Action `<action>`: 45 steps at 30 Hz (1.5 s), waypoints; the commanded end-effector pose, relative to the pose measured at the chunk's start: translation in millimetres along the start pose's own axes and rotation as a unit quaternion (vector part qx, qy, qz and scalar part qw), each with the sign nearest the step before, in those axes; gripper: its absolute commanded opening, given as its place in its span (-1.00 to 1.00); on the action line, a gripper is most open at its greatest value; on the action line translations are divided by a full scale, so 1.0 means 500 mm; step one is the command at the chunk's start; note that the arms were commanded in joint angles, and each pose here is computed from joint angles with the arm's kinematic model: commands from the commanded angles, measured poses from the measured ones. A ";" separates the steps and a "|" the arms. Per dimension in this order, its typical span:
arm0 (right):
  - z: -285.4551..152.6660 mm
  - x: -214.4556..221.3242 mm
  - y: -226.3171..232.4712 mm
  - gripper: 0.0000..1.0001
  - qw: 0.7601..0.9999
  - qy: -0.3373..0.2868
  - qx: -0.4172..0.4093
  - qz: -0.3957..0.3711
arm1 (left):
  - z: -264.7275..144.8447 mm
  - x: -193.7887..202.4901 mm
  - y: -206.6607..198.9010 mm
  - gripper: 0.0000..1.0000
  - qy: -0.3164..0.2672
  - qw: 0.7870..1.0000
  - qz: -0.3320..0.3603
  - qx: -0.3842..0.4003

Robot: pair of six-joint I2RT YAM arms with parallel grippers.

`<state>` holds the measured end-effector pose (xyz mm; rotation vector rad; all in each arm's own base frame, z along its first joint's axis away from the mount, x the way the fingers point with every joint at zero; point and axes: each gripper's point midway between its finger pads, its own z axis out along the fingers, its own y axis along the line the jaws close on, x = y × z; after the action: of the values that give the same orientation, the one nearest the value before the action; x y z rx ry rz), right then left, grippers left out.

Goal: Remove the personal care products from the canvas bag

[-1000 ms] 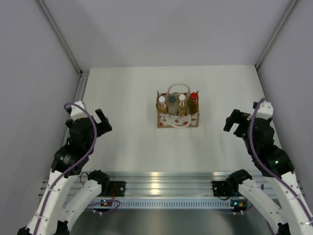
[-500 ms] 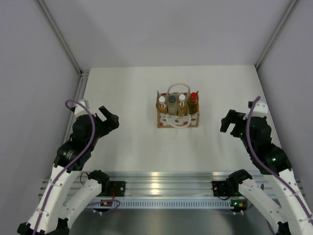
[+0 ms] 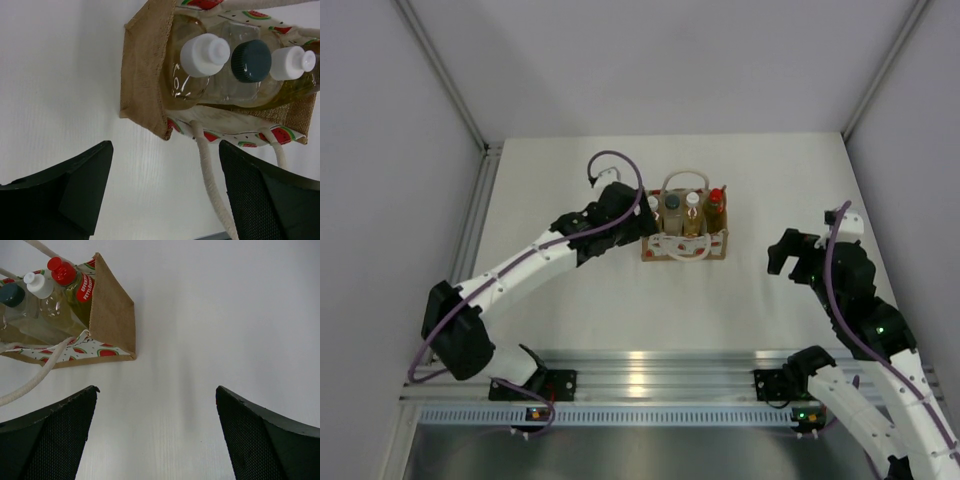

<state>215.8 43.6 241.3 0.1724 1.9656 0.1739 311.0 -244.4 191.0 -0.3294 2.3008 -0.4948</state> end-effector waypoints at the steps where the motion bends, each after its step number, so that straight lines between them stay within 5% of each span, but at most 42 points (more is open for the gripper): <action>1: -0.009 -0.038 0.022 0.99 0.999 -0.037 -0.029 0.013 | 0.011 -0.076 -0.051 0.81 -0.071 0.997 -0.031 0.003; 12: 0.001 -0.043 0.043 0.99 0.998 -0.029 -0.046 0.016 | 0.076 -0.049 -0.023 0.29 -0.075 0.996 -0.026 -0.038; 16: 0.006 -0.049 0.065 0.99 0.997 -0.027 -0.070 0.020 | 0.092 -0.038 -0.025 -0.11 -0.072 0.997 -0.025 -0.032; 18: 0.009 -0.051 0.076 0.99 0.996 -0.024 -0.081 0.022 | 0.097 -0.032 -0.025 -0.50 -0.066 0.997 -0.026 -0.031; 27: 0.027 -0.078 0.201 0.99 0.976 -0.003 -0.216 0.032 | 0.125 0.009 -0.011 -0.54 -0.044 0.998 -0.023 -0.030; 33: 0.049 -0.096 0.271 0.99 0.960 0.007 -0.276 0.042 | 0.127 0.023 0.006 -0.91 -0.040 0.998 -0.026 -0.038; 37: 0.078 -0.103 0.329 0.99 0.959 0.031 -0.279 0.032 | 0.132 0.035 0.018 -1.00 -0.037 0.998 -0.028 -0.041; 45: 0.146 -0.109 0.454 0.57 0.978 0.024 -0.208 -0.003 | 0.143 0.052 0.036 -1.00 -0.037 0.997 -0.048 -0.049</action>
<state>294.6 244.7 275.3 -0.1875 2.0398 0.6445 353.8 -264.1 153.7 -0.4728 2.1837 -0.4694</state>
